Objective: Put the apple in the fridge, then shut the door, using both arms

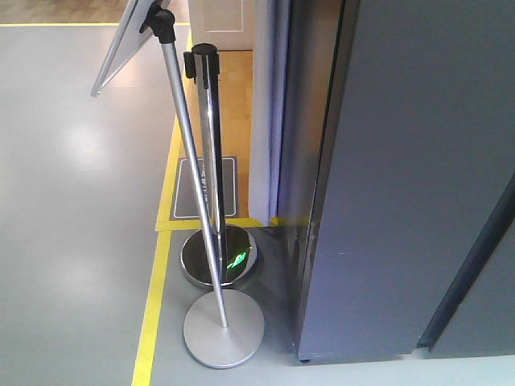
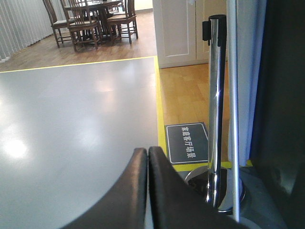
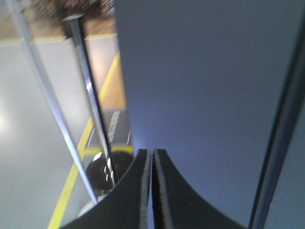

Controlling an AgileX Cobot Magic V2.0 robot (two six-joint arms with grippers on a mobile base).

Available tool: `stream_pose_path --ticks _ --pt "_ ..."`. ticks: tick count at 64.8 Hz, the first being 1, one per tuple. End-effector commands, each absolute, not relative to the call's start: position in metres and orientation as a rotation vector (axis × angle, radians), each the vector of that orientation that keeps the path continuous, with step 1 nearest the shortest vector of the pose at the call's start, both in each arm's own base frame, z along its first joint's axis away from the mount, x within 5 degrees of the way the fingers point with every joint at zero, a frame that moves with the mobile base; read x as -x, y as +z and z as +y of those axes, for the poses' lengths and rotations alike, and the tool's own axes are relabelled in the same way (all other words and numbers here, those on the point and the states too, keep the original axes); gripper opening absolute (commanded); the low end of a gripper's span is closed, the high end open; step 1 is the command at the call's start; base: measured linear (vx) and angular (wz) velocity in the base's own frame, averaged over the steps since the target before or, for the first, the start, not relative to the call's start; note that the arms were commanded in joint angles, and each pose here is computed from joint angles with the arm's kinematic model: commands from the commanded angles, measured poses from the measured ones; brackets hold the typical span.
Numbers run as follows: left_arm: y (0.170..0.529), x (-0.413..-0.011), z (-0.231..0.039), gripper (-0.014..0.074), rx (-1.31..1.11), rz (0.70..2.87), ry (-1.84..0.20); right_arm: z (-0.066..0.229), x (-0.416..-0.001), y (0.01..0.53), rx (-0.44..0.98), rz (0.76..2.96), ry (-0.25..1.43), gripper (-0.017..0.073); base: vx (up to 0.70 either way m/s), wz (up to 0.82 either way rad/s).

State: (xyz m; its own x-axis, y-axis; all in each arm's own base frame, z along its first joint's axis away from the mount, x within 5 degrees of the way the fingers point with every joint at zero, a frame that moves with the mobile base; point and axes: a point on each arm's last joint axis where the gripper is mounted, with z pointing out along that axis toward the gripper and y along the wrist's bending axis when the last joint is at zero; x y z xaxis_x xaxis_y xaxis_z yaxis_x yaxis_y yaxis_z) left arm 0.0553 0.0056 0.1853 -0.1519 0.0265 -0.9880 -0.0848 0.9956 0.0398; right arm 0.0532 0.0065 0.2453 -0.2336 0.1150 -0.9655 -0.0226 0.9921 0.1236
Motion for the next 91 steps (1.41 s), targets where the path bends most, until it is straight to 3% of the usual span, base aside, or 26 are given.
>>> stream_pose_path --ticks 1,18,41,91 --pt "0.184 -0.056 0.005 -0.0006 0.035 1.652 0.091 0.001 -0.055 0.24 -0.166 1.646 0.134 -0.0005 0.0 0.0" --pt "0.184 -0.056 0.005 -0.0006 0.035 1.653 0.091 -0.003 -0.056 0.199 -0.222 1.546 0.152 -0.0005 0.0 0.0" --pt "0.184 -0.056 0.005 -0.0006 0.035 1.653 0.091 -0.002 -0.055 0.212 -0.118 1.405 0.066 -0.0005 0.0 0.0" --pt "0.184 -0.056 0.005 -0.0006 0.035 1.653 0.091 -0.002 -0.055 0.213 -0.124 1.399 0.073 -0.0005 0.0 0.0"
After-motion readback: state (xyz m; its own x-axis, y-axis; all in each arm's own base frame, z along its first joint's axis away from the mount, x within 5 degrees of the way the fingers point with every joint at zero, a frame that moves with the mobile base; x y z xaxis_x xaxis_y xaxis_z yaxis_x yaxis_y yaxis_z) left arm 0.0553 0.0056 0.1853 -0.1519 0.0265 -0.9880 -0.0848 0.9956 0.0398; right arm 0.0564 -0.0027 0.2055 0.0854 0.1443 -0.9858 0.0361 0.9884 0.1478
